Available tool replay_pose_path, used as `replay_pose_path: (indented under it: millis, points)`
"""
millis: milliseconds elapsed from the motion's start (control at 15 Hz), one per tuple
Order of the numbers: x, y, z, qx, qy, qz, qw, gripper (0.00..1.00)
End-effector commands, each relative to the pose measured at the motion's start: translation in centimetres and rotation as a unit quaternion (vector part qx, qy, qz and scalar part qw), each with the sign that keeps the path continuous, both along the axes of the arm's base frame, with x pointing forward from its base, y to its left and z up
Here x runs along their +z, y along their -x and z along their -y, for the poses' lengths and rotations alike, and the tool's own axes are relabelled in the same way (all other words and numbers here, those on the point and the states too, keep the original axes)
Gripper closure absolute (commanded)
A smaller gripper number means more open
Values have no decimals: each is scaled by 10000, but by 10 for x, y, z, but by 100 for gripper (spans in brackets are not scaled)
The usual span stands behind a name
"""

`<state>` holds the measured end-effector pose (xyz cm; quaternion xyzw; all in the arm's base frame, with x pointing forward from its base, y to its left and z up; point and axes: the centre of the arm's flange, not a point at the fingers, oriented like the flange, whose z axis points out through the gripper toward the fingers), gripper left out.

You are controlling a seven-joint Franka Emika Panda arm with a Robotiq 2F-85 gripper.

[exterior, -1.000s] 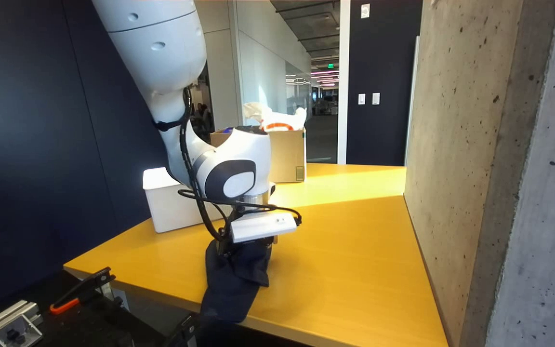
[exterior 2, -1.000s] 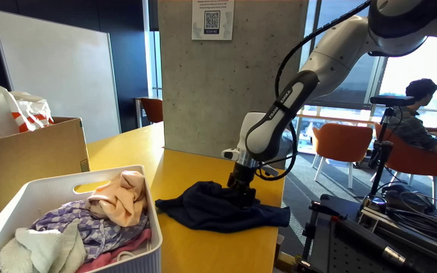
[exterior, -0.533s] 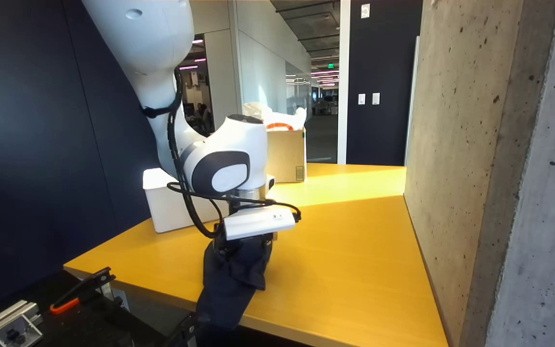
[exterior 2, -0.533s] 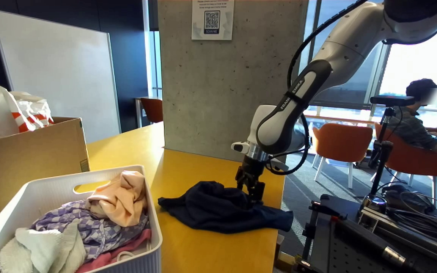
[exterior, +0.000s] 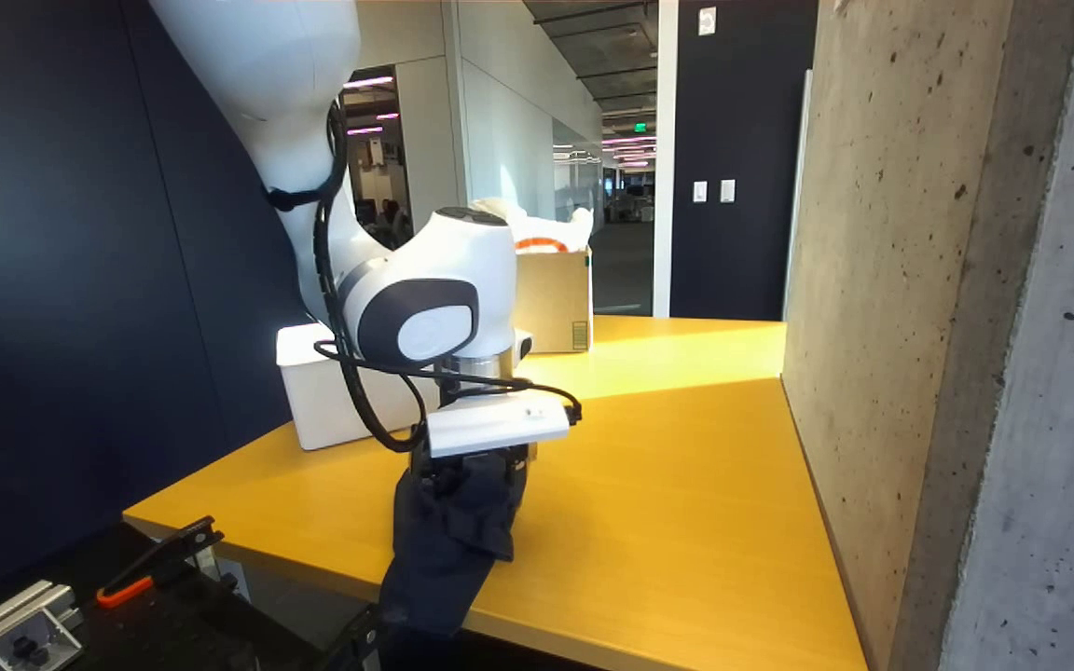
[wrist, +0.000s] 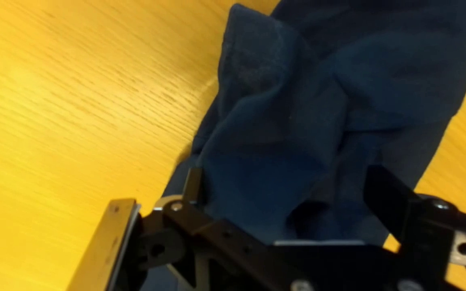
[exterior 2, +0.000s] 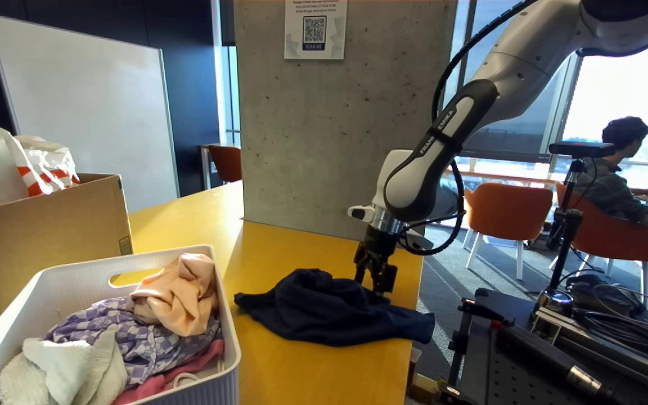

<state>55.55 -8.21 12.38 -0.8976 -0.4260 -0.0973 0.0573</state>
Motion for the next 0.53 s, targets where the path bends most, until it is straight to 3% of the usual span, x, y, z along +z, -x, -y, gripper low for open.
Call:
replay_pose_path:
  millis: [0, 133, 200, 267, 467]
  points:
    - [-2, 3, 6, -4, -94, 71, 9999, 0]
    - [-4, 2, 7, -20, -79, 72, 9999, 0]
    - [-5, 0, 8, -76, -78, 99, 9999, 25]
    - [-5, 1, 7, -65, -81, 111, 9999, 26]
    - [-2, 2, 6, -70, -53, 139, 9999, 51]
